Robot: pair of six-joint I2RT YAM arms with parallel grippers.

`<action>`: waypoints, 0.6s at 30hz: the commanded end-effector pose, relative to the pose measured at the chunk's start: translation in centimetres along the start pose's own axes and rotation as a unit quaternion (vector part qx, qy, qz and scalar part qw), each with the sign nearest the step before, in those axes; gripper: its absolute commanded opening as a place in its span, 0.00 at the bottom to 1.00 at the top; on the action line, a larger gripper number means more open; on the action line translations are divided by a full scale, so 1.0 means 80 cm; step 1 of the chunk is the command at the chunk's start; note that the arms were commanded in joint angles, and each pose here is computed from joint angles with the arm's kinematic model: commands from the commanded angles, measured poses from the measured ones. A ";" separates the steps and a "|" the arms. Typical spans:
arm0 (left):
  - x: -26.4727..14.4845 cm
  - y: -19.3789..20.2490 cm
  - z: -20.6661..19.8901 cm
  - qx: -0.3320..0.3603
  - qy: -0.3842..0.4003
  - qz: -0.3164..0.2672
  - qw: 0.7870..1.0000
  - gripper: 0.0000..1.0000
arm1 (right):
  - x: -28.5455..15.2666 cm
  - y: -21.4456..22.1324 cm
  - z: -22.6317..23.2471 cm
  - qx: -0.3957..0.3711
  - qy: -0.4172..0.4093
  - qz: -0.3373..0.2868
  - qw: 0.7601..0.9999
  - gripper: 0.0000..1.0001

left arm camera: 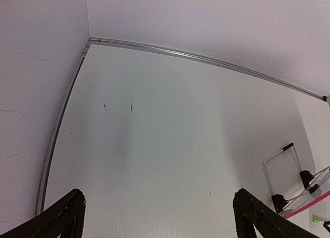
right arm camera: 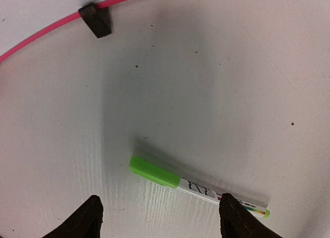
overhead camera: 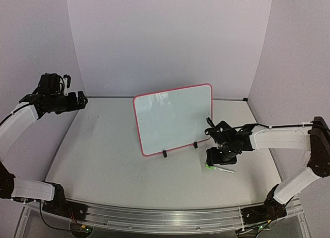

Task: Write a sentence on the whiteboard
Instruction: Pick up the whiteboard marker from the center of the board.

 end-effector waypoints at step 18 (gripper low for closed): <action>-0.003 -0.003 -0.010 -0.001 0.021 0.000 1.000 0.99 | 0.014 0.027 -0.019 -0.011 -0.029 0.073 0.997 0.81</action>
Point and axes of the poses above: each gripper's point midway between its finger pads, its own x axis out along the fingers, its own z axis along the line the jaws close on, y = z × x, the point moved 3 cm from there along -x, back along the fingers, and after that the axes turned 13 degrees about -x, right-handed, at the moved point
